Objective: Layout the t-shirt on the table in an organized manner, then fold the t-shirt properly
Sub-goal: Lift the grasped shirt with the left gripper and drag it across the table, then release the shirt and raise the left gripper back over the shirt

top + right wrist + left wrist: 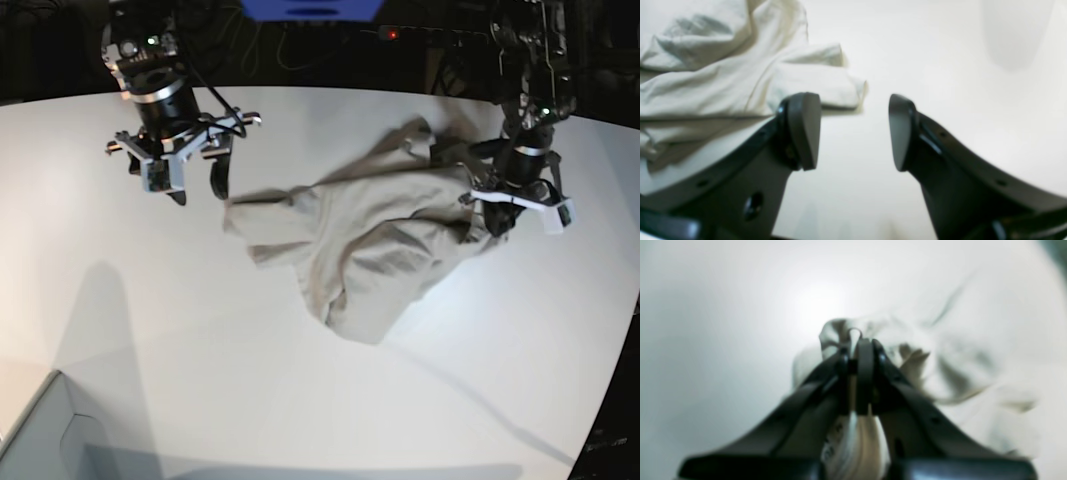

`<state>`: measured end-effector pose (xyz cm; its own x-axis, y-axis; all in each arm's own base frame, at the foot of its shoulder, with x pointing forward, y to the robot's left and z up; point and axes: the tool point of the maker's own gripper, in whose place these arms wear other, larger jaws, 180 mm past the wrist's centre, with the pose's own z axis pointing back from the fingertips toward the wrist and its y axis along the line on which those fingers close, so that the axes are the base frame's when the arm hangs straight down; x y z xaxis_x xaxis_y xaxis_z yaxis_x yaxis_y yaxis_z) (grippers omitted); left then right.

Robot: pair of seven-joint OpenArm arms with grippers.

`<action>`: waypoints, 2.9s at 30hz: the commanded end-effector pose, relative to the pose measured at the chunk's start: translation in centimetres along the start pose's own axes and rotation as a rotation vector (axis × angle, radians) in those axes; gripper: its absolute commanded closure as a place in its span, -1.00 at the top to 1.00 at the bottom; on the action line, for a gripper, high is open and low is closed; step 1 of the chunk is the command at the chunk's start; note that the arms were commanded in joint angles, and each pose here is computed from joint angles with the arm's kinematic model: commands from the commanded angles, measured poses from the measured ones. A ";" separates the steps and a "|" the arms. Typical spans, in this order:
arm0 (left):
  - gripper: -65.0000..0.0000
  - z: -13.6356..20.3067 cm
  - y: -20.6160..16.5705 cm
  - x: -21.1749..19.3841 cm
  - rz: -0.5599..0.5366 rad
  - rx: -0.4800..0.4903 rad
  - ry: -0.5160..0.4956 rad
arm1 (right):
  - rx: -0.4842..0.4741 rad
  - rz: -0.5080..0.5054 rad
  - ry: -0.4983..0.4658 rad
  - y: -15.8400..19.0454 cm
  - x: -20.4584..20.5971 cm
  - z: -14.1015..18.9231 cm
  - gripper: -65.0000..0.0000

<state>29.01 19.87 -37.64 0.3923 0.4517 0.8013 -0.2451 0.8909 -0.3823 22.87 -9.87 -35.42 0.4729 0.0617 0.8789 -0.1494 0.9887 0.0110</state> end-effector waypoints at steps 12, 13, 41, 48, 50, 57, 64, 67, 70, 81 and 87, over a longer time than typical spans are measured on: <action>-1.00 1.6 -13.2 21.0 -0.090 -0.320 -0.538 | -0.113 0.037 -0.052 -5.0 1.6 0.5 0.02; -1.00 1.4 -13.9 21.3 -0.093 -0.336 -0.542 | -0.130 0.038 -0.052 -5.6 1.6 0.7 0.02; -0.98 0.0 -28.3 22.7 -0.135 -0.642 -0.529 | -0.280 0.038 -0.056 -10.9 1.8 2.0 0.02; -0.49 0.8 -33.7 12.2 -0.089 -0.769 -0.299 | -0.281 0.019 -0.050 -10.6 1.4 2.1 0.02; -0.17 1.5 -34.8 10.1 -0.107 -0.804 -0.257 | -0.282 0.019 -0.048 -10.6 1.4 2.1 0.02; 0.55 0.7 -32.1 4.3 -0.178 -0.770 -0.126 | -0.301 0.021 -0.054 -11.3 1.6 2.2 0.02; 0.55 -2.2 -20.1 2.2 -0.177 -0.503 -0.047 | -0.292 0.013 -0.053 -11.0 1.5 1.8 0.02; 0.55 -2.3 -14.6 1.4 -0.154 -0.375 -0.022 | -0.263 0.003 -0.037 -10.1 0.8 0.9 0.02; 0.55 -1.9 -9.9 0.6 -0.151 -0.276 0.005 | -0.221 -0.005 -0.022 -8.7 0.2 0.0 0.02; 0.56 1.2 -4.4 -5.0 -0.201 -0.184 0.154 | -0.096 -0.011 -0.002 -4.1 -0.6 -1.3 0.02; 0.55 1.2 -3.1 -5.6 -0.194 -0.153 0.172 | -0.095 -0.010 0.006 -4.1 -0.9 -1.2 0.02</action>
<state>25.96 14.59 -41.28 0.5941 0.2620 0.7605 -0.0336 0.9527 -0.3020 23.56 -13.88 -37.85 0.5183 0.0470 0.8539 -0.0510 0.9984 -0.0240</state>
